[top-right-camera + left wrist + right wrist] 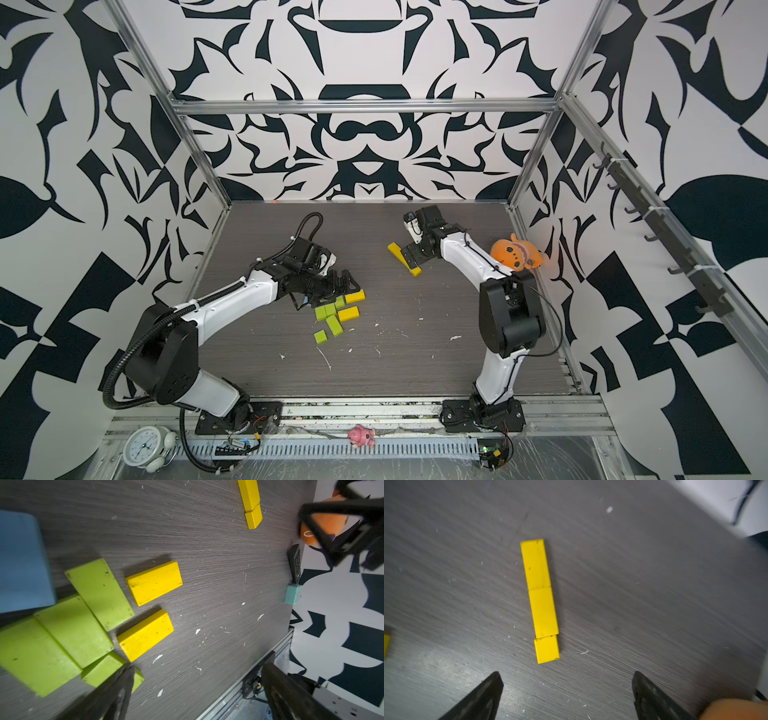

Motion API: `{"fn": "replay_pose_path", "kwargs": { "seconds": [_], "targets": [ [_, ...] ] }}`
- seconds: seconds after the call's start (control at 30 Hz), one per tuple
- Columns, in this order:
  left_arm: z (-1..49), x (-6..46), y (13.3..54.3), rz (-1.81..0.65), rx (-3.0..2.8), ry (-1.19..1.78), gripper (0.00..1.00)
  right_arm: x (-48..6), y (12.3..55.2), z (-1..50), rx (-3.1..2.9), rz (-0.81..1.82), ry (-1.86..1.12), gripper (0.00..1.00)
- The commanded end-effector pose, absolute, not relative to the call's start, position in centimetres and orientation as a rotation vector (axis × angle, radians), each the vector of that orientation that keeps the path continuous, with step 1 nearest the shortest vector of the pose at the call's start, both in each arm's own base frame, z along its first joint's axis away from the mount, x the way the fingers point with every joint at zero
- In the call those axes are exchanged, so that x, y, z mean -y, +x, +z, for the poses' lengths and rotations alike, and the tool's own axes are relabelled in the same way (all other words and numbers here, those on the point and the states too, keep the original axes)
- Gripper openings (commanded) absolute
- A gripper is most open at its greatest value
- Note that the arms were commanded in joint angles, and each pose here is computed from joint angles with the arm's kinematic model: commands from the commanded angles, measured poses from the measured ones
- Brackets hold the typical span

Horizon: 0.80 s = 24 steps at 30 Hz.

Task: Assemble the letter v with building blocks
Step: Assemble the building block at the center of the board, then move the building block to the center of the board.

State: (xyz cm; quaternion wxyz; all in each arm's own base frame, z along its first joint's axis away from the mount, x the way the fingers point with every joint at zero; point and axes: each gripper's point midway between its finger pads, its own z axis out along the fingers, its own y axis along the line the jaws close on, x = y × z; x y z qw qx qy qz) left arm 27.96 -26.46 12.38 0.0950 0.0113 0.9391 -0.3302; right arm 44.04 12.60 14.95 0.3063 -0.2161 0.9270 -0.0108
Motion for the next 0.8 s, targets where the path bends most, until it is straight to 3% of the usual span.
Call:
{"fn": "replay_pose_path", "kwargs": {
  "seconds": [0.0,0.4,0.5,0.77],
  "targets": [
    [11.6,24.5,26.1,-0.775,-2.884,0.188,0.99,-9.3,44.2,20.1,-2.365,-0.065,-0.191,0.99],
    [6.8,27.6,21.9,-0.127,-2.988,0.852,0.98,-5.9,36.4,16.8,-2.509,0.003,0.188,0.99],
    [5.6,27.7,22.2,-0.07,-2.998,0.873,0.93,-6.3,35.0,16.1,-2.522,0.079,0.205,0.99],
    [4.5,27.3,23.7,0.007,-2.996,0.881,0.93,-7.1,33.3,14.8,-2.55,0.186,0.226,0.99]
  ]
}}
